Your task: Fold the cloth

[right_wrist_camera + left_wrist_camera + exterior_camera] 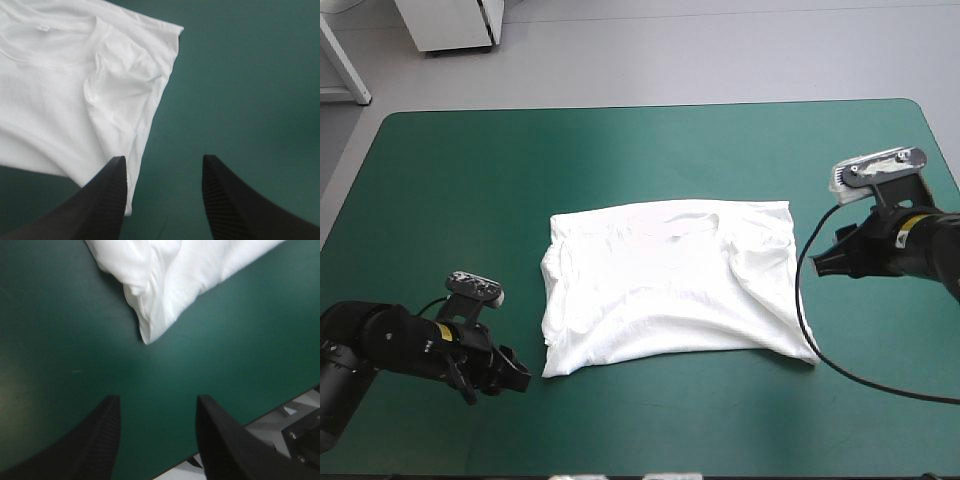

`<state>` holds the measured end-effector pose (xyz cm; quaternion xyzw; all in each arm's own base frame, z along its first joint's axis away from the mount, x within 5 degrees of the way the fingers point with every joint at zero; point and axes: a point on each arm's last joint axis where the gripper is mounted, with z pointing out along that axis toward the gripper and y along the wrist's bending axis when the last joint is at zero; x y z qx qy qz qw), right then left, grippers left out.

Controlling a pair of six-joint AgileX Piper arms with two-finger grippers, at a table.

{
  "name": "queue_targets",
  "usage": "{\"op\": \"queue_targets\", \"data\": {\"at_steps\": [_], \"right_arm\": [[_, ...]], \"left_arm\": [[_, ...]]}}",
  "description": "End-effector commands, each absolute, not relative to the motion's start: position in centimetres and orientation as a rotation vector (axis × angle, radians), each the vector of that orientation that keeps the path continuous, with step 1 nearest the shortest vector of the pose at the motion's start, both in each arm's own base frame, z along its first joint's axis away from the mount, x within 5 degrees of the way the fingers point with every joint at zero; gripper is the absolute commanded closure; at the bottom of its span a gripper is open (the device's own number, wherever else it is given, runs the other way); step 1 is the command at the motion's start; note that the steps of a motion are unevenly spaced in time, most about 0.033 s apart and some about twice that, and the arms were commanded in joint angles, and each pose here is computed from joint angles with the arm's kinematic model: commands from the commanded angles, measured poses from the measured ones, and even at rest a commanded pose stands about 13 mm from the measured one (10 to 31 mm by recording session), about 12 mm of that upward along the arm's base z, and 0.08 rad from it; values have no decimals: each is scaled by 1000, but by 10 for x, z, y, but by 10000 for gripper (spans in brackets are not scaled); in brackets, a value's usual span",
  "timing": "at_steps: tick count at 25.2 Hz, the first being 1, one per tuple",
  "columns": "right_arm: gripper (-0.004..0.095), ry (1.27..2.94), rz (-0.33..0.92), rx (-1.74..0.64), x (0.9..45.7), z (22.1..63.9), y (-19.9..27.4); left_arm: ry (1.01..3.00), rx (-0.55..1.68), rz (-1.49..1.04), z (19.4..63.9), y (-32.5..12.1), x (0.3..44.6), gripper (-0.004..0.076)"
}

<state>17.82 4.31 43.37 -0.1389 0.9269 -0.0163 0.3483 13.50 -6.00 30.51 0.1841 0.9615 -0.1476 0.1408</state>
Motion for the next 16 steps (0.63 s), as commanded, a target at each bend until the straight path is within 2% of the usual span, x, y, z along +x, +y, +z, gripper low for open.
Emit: {"op": "queue_targets", "data": {"at_steps": [1, 7, 13, 16], "right_arm": [[453, 2419, -74, -352, 172, 425, 39], [453, 2480, -69, -367, 173, 407, 40], [454, 2475, -72, -379, 174, 407, 41], [453, 2473, -72, -379, 174, 407, 41]], "left_arm": [[2742, 547, -544, 300, -71, 147, 341], [2805, 588, -554, 271, -82, 182, 332], [2845, 730, -394, 242, -106, 198, 331], [2848, 730, -358, 229, -118, 205, 331]]}}
